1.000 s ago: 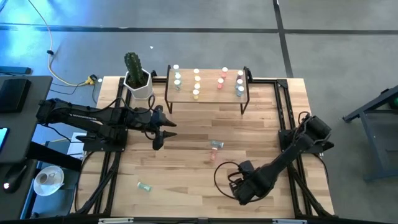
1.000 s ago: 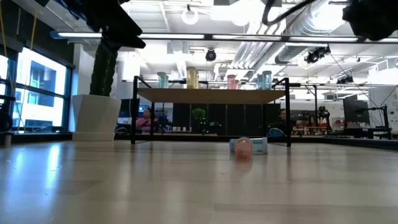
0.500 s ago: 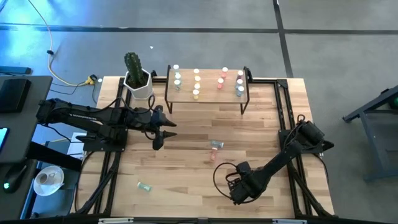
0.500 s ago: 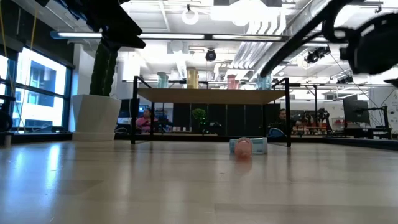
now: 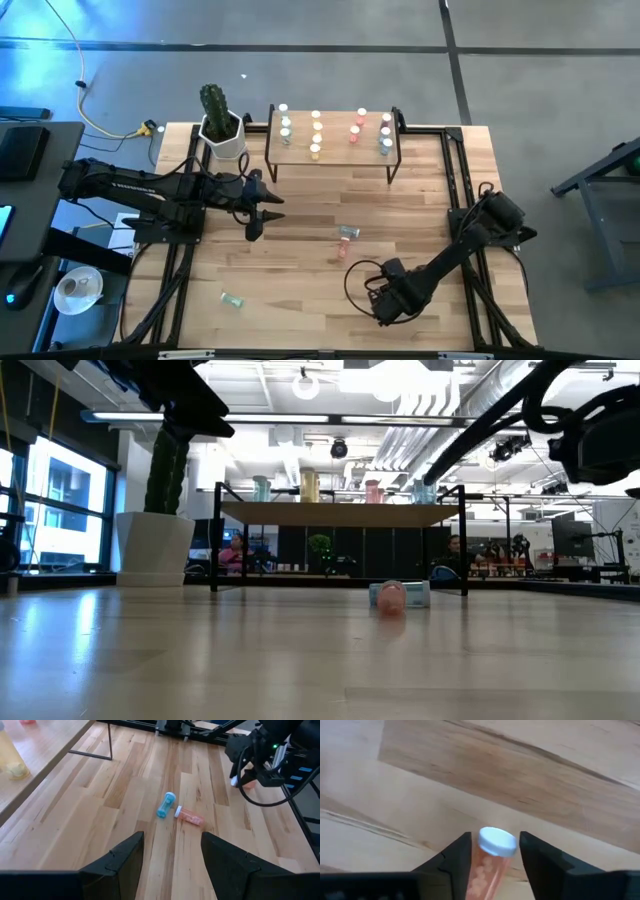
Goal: Pick and place medicine bottles onto shelf by color
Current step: Put the orange pill bottle on the shelf
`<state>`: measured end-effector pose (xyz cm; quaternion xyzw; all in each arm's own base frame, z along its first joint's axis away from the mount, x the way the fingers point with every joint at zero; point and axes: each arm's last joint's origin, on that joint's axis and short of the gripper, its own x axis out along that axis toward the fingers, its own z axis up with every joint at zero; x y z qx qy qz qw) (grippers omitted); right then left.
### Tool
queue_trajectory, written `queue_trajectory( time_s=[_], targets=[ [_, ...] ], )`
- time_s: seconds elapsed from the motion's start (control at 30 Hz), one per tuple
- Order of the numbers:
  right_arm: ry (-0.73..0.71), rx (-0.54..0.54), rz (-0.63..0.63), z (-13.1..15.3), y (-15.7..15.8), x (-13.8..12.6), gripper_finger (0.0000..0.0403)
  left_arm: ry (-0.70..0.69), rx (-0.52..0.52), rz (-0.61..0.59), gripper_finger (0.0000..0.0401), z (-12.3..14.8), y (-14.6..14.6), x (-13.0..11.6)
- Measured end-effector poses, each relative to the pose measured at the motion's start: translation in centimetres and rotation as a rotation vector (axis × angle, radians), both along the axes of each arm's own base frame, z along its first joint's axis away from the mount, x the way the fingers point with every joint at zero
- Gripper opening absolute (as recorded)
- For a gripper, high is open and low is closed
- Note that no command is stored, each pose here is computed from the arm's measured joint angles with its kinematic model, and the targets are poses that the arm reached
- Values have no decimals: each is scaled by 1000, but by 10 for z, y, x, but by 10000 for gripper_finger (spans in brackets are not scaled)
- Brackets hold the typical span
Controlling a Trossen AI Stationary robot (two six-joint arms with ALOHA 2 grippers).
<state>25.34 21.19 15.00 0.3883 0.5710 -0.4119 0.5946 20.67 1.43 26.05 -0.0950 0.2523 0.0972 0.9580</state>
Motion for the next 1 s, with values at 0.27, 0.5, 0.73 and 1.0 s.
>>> queue_trajectory(
  time_s=[0.27, 0.5, 0.73, 1.0],
  targets=[
    [13, 1, 0, 2, -1, -2, 102, 0, -1, 1, 188, 0, 0, 0],
    [38, 47, -1, 2, 1, -2, 119, 0, -2, 1, 188, 0, 0, 0],
    [44, 62, -1, 1, 1, -2, 163, 1, 0, 0, 188, 0, 0, 0],
    [64, 103, -27, 1, 3, -2, 172, 1, 0, 0, 188, 0, 0, 0]
  ],
)
